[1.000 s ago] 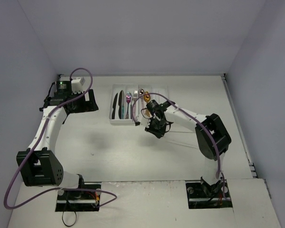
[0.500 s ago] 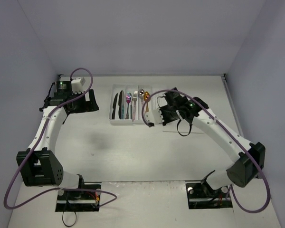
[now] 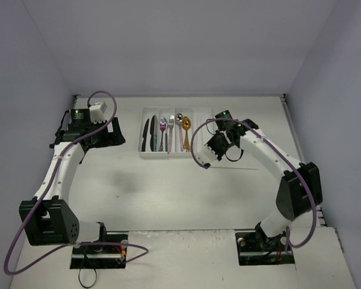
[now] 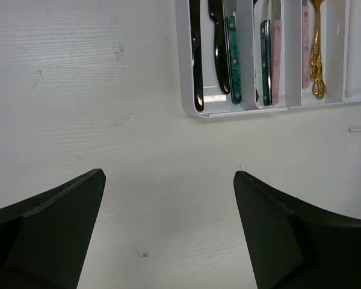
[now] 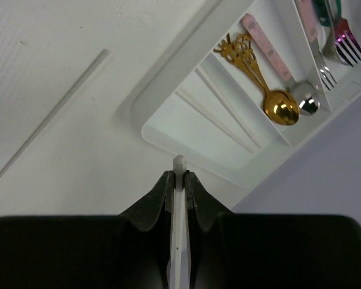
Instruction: Sort the eating utensils into containers
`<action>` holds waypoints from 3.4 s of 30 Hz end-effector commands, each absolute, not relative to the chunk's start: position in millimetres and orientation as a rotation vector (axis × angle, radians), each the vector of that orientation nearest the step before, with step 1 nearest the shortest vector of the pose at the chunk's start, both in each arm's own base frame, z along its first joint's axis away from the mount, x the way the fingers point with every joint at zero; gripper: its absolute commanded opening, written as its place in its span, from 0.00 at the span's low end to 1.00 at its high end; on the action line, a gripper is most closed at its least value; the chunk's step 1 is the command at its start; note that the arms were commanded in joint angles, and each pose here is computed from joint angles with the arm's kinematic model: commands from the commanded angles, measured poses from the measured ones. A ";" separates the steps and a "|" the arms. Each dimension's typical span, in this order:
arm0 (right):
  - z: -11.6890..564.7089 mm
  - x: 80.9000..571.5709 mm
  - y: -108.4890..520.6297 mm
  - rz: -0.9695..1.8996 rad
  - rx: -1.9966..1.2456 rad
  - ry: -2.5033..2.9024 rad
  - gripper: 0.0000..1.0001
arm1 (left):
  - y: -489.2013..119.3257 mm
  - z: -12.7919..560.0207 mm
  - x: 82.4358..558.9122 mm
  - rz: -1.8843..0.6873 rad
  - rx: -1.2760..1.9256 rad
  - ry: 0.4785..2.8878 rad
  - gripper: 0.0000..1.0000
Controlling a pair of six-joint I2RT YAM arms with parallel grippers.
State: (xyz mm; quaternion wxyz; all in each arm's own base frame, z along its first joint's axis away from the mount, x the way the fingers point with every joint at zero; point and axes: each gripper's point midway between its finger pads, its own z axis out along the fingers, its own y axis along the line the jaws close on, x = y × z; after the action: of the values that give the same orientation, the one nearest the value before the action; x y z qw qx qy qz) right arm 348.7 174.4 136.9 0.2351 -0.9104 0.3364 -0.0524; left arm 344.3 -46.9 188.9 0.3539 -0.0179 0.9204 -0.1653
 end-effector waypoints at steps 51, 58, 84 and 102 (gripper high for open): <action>248.0 336.4 313.1 0.015 -1.810 -0.343 0.00 | -81.5 271.6 342.5 -0.700 0.027 1.888 0.87; 252.6 353.6 272.5 -0.041 -1.749 -0.275 0.00 | -78.0 263.4 338.7 -0.659 0.077 1.949 0.87; 213.4 406.3 245.6 -0.076 -1.656 -0.241 0.00 | -50.1 251.4 352.5 -0.552 0.059 2.033 0.87; 175.6 450.0 229.9 -0.090 -1.637 -0.203 0.10 | -29.7 245.1 360.5 -0.518 0.002 2.059 0.87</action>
State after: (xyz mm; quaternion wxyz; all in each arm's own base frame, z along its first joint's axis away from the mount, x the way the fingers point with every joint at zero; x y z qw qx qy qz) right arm 439.0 225.1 112.2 0.6093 -0.7363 0.2196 0.1959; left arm 346.7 -36.6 211.9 0.4441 -0.0160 0.8672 -0.2248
